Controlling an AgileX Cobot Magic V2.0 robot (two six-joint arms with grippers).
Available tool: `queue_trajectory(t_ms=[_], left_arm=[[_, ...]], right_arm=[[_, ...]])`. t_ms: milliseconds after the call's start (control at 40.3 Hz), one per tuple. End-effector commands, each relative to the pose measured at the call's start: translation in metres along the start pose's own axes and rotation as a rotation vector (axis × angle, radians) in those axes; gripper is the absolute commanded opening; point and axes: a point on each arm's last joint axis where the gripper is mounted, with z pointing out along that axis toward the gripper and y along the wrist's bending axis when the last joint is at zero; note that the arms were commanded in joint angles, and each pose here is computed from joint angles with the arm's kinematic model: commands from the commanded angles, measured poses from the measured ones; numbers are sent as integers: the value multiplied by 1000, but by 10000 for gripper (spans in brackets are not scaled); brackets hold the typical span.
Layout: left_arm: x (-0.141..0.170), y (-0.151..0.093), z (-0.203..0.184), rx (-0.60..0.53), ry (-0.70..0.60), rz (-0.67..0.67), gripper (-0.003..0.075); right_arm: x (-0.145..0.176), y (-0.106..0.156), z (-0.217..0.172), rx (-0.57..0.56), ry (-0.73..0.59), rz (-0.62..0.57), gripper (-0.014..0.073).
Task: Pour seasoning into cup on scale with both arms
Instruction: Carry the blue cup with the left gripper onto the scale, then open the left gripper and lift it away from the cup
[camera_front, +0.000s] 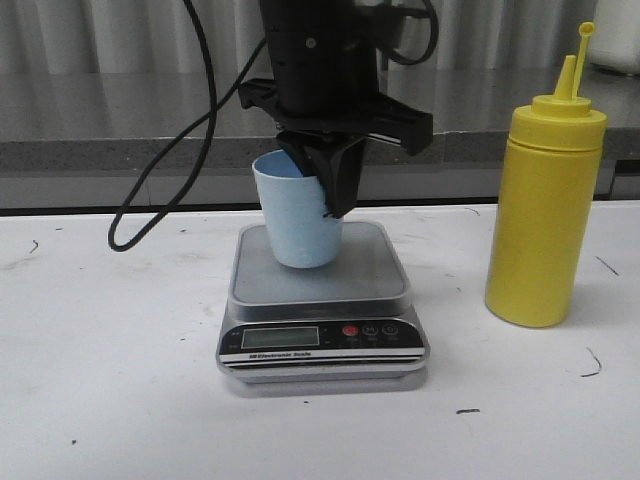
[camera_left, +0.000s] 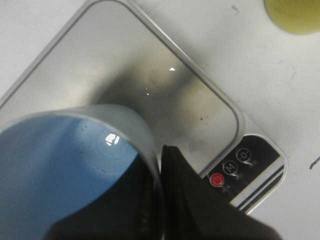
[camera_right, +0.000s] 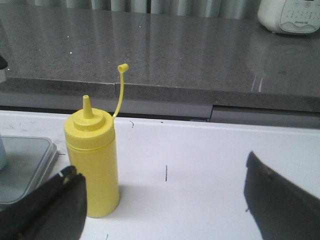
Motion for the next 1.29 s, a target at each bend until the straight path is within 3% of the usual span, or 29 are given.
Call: queue_trajectory(t_ms=[0,248,347,496,868,1092,1266], left_arm=[[-8,-1,-35,4,-111,0,111],[-9,-1,-39,6,-121,-7,474],[-8,-1,-49,5,-87,-2,520],[-12,0,-68,0,-96,-4,440],[-13,1,-92,1,-161,-7,-18],[-1,10,-128,-16,-225,-23,-20],[20,35,-141,-43,-209,-79,-20]], right_arm=[[-17,-1,-1,10,-92,-7,652],[-17,-1,-1,11,-92,-11,652],[-17,-1,-1,12,-92,-12,652],[-17,-1,-1,12,-93,-12,652],[-17,-1,-1,12,-93,-12,652],[-17,-1,-1,12,-93,-12,652],[-17,-1,-1,12,-93,-12,652]])
